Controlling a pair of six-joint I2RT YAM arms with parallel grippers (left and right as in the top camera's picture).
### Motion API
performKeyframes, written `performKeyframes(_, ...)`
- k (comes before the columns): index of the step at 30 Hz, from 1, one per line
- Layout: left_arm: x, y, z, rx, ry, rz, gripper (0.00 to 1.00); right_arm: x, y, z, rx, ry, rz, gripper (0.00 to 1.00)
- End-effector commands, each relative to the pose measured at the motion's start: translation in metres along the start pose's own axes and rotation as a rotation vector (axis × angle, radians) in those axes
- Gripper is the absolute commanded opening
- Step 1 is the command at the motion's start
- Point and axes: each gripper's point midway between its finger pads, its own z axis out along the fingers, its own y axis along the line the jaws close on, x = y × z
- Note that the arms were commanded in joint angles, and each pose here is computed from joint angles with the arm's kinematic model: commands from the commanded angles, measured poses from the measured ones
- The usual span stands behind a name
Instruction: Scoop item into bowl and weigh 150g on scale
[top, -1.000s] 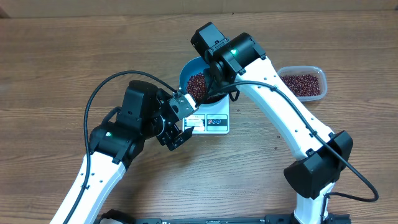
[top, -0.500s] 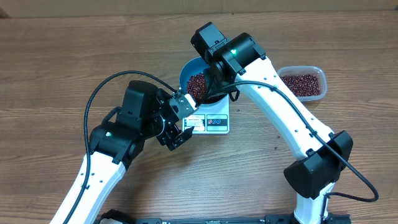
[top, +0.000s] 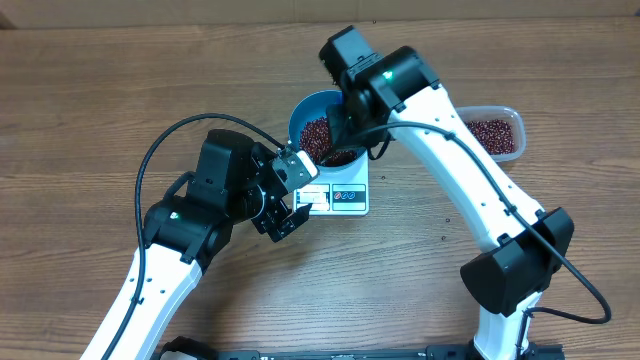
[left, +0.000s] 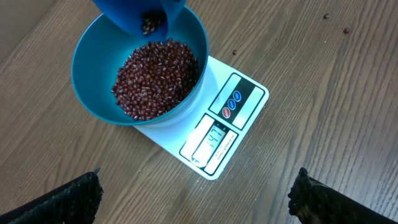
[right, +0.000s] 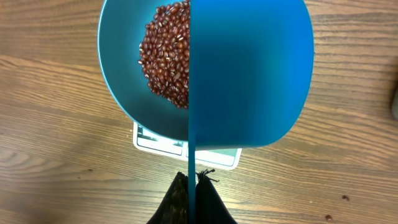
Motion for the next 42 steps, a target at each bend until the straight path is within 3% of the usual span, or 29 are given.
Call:
performKeyframes(1, -0.009, 0.004, -0.005, -0.008, -0.023, -0.013, 0.99, -0.007, 0.005, -0.021, -0.073, -0.04, 0.023, 0.04)
performKeyframes(12, -0.009, 0.004, -0.005, -0.008, -0.023, -0.013, 1.0, -0.011, 0.003, -0.021, -0.103, -0.04, 0.033, 0.04)
performKeyframes(28, -0.009, 0.004, -0.005, -0.008, -0.023, -0.013, 1.0, -0.011, -0.002, -0.022, 0.11, -0.125, -0.063, 0.04)
performKeyframes(42, -0.009, 0.004, -0.005, -0.008, -0.023, -0.013, 0.99, -0.012, 0.0, -0.023, 0.131, -0.141, -0.073, 0.04)
